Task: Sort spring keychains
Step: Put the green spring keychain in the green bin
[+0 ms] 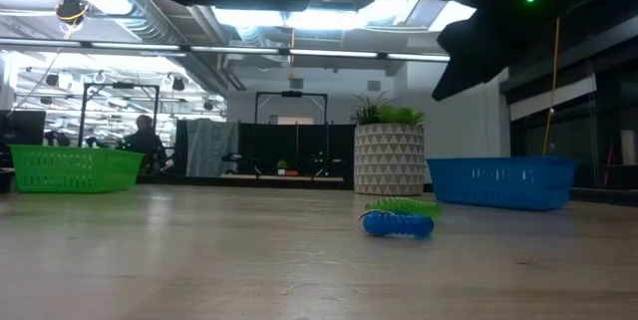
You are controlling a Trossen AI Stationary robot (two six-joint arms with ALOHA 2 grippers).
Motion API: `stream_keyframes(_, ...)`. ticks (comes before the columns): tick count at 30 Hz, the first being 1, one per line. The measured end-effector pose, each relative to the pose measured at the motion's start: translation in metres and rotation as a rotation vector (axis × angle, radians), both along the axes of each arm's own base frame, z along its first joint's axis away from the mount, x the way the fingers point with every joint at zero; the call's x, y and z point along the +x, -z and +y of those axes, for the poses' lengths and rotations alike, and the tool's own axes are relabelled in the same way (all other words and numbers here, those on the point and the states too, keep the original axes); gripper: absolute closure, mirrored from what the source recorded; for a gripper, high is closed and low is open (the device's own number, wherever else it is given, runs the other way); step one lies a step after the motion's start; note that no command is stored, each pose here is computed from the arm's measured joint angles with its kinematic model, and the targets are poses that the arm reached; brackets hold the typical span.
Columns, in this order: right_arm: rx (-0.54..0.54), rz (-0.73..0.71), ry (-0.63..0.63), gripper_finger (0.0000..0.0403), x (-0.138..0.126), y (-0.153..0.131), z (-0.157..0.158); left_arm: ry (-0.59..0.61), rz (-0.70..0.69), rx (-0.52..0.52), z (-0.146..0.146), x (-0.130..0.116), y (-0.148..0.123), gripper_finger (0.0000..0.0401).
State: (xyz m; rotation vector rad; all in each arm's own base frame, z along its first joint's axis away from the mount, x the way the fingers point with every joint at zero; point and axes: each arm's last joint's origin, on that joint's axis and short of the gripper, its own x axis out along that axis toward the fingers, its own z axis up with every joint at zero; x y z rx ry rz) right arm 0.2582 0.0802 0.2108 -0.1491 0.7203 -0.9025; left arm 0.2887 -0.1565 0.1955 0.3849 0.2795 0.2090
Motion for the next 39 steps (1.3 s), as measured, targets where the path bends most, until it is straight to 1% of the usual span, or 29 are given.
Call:
stream_keyframes(2, 0.033, -0.066, -0.073, 0.0183, -0.006, 0.004, -0.001, 0.0, 0.0, -0.001, 0.0, 0.0, 0.0, 0.0232)
stream_keyframes(4, 0.094, -0.141, -0.174, 0.0183, -0.011, 0.005, -0.002, 0.0, 0.0, -0.001, 0.0, 0.0, 0.0, 0.0232)
stream_keyframes(6, 0.153, -0.228, -0.314, 0.0183, -0.015, 0.003, -0.004, -0.001, 0.0, -0.001, 0.0, 0.0, 0.0, 0.0232)
stream_keyframes(8, 0.211, -0.321, -0.484, 0.0183, -0.02, 0.0, -0.007, -0.002, -0.002, -0.008, 0.0, 0.0, 0.0, 0.0232)
stream_keyframes(11, 0.292, -0.471, -0.738, 0.0183, -0.029, -0.002, -0.012, -0.009, -0.008, -0.056, 0.003, 0.002, 0.0, 0.0232)
stream_keyframes(12, 0.316, -0.503, -0.794, 0.0183, -0.033, -0.001, -0.014, -0.007, -0.007, -0.082, 0.006, 0.004, 0.001, 0.0232)
stream_keyframes(13, 0.335, -0.527, -0.822, 0.0183, -0.037, 0.001, -0.016, -0.003, -0.001, -0.113, 0.01, 0.006, 0.002, 0.0232)
stream_keyframes(15, 0.371, -0.541, -0.834, 0.0183, -0.042, 0.004, -0.02, 0.021, 0.027, -0.18, 0.018, 0.011, 0.004, 0.0232)
stream_keyframes(18, 0.398, -0.566, -0.798, 0.0183, -0.045, 0.005, -0.025, 0.054, 0.059, -0.297, 0.03, 0.018, 0.006, 0.0232)
stream_keyframes(20, 0.407, -0.575, -0.783, 0.0183, -0.045, 0.005, -0.027, 0.042, 0.061, -0.34, 0.038, 0.021, 0.006, 0.0233)
stream_keyframes(23, 0.404, -0.576, -0.779, 0.0183, -0.045, 0.005, -0.028, -0.007, 0.046, -0.39, 0.053, 0.027, 0.006, 0.0233)
stream_keyframes(28, 0.388, -0.567, -0.788, 0.0183, -0.045, 0.005, -0.028, 0.041, 0.072, -0.551, 0.077, 0.037, 0.009, 0.0233)
stream_keyframes(30, 0.388, -0.567, -0.787, 0.0183, -0.045, 0.005, -0.028, 0.055, 0.092, -0.56, 0.079, 0.042, 0.011, 0.0233)
stream_keyframes(34, 0.388, -0.568, -0.787, 0.0183, -0.045, 0.005, -0.028, 0.126, 0.152, -0.519, 0.068, 0.063, 0.019, 0.0233)
stream_keyframes(36, 0.387, -0.568, -0.787, 0.0182, -0.045, 0.005, -0.028, 0.158, 0.222, -0.498, 0.061, 0.075, 0.027, 0.0233)
stream_keyframes(39, 0.363, -0.572, -0.756, 0.0182, -0.044, 0.005, -0.029, 0.166, 0.351, -0.467, 0.054, 0.091, 0.039, 0.0233)
